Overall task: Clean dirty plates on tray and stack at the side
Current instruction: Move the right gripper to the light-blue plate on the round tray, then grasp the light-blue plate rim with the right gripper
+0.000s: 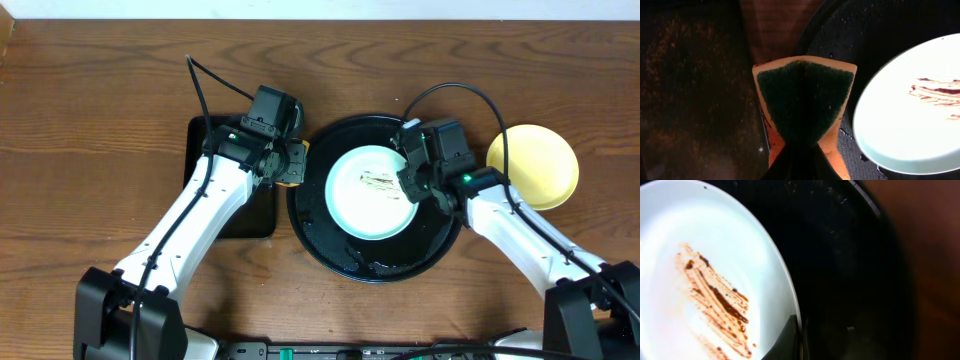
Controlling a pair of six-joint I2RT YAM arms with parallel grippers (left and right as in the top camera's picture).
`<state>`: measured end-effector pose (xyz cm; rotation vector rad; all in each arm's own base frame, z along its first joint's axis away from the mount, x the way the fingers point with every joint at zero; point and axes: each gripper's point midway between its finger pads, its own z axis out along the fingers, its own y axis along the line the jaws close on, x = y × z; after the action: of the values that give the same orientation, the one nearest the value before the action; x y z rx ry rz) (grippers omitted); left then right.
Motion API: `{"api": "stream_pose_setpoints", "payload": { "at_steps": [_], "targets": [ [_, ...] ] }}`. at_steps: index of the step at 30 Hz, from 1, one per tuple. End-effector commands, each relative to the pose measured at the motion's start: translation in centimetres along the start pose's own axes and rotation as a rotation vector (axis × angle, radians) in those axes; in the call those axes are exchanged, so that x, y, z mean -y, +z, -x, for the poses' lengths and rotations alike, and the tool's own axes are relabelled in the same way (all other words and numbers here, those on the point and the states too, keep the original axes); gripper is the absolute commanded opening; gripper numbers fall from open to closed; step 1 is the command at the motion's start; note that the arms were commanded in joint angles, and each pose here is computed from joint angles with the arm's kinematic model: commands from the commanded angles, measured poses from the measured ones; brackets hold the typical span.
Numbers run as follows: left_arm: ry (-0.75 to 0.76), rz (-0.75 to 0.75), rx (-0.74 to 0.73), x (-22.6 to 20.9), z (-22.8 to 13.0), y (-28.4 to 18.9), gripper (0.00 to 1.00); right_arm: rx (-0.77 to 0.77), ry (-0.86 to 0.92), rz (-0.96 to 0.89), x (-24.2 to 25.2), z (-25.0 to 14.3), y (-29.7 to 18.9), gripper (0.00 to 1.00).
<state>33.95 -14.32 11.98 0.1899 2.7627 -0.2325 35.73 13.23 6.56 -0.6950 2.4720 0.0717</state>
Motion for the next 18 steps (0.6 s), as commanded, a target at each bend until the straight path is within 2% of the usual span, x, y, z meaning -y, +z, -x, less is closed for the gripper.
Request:
{"api": "stream_pose_setpoints", "payload": {
  "at_steps": [1, 8, 13, 16, 18],
  "targets": [
    [0.004, 0.007, 0.009, -0.1, 0.2, -0.2, 0.08, -0.032, -0.212, -0.155, 2.8, -0.3, -0.5, 0.01],
    [0.004, 0.007, 0.007, -0.1, 0.2, -0.2, 0.08, 0.0, -0.21, -0.191, 4.0, 0.6, -0.6, 0.01],
    [0.004, 0.007, 0.007, -0.1, 0.2, -0.2, 0.08, 0.045, -0.093, -0.201, 4.3, 1.4, -0.7, 0.11],
    [0.004, 0.007, 0.007, -0.1, 0.2, -0.2, 0.08, 0.069, 0.004, -0.202, 4.4, 1.7, -0.9, 0.24],
    [0.004, 0.007, 0.007, -0.1, 0.2, -0.2, 0.08, 0.071, 0.081, -0.195, 4.3, 1.6, -1.1, 0.25]
  ]
}}
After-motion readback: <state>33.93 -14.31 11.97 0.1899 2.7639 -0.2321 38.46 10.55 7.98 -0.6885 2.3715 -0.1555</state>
